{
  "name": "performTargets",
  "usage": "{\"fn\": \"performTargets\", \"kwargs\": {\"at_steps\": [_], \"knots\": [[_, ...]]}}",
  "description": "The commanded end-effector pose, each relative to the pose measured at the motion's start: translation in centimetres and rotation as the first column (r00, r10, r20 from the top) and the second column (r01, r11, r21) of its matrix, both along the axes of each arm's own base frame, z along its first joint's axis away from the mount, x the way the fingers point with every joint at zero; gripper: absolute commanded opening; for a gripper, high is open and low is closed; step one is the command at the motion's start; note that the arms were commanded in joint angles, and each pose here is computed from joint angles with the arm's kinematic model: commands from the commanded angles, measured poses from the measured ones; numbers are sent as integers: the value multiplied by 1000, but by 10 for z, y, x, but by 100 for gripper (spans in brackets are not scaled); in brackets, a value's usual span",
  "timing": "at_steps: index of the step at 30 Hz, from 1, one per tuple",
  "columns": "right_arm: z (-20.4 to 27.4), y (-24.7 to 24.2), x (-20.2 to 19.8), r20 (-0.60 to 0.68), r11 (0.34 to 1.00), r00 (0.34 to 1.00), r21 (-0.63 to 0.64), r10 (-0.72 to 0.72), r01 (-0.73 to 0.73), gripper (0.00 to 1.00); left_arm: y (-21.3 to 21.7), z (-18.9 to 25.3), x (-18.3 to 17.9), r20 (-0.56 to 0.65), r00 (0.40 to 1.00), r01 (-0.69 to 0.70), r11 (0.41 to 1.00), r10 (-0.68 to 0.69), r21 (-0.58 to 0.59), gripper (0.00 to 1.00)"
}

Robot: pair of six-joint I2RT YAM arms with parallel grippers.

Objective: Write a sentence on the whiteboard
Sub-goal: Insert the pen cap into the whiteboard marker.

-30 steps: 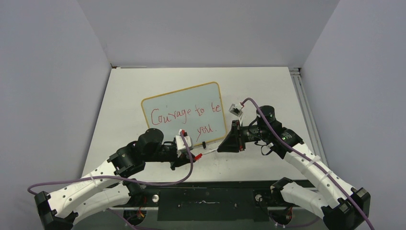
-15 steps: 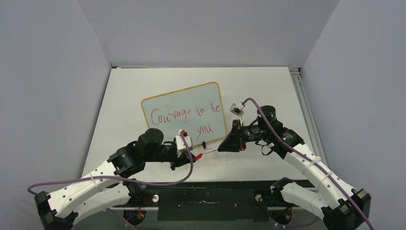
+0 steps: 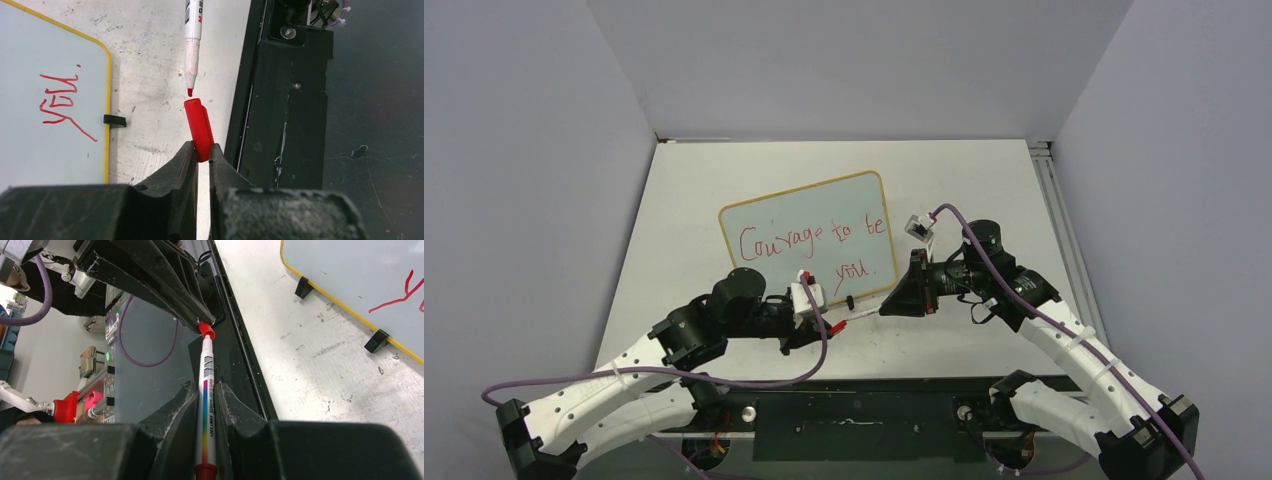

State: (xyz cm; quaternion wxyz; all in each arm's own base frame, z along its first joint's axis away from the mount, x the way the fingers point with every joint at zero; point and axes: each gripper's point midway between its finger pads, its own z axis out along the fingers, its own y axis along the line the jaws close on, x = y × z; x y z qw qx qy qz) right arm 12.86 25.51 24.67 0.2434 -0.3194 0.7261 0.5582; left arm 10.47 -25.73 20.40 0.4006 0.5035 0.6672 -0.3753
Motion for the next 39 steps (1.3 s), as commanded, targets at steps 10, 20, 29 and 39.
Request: {"fn": "performTargets", "kwargs": {"at_steps": [10,20,29,39], "knots": [[10,1,2,54,999,998,34,10,-12,5,-5,14,1,36,999,19,999,-17,-48,0],[5,1,1,45,999,999,31,17,-18,5,-5,15,2,35,999,18,999,-16,-48,0],[2,2,1,34,999,999,30,25,-26,5,-5,14,1,34,999,20,999,-18,-48,0],[6,4,-1,38,998,999,53,35,-37,6,-6,14,1,30,999,22,999,-20,-45,0]]}}
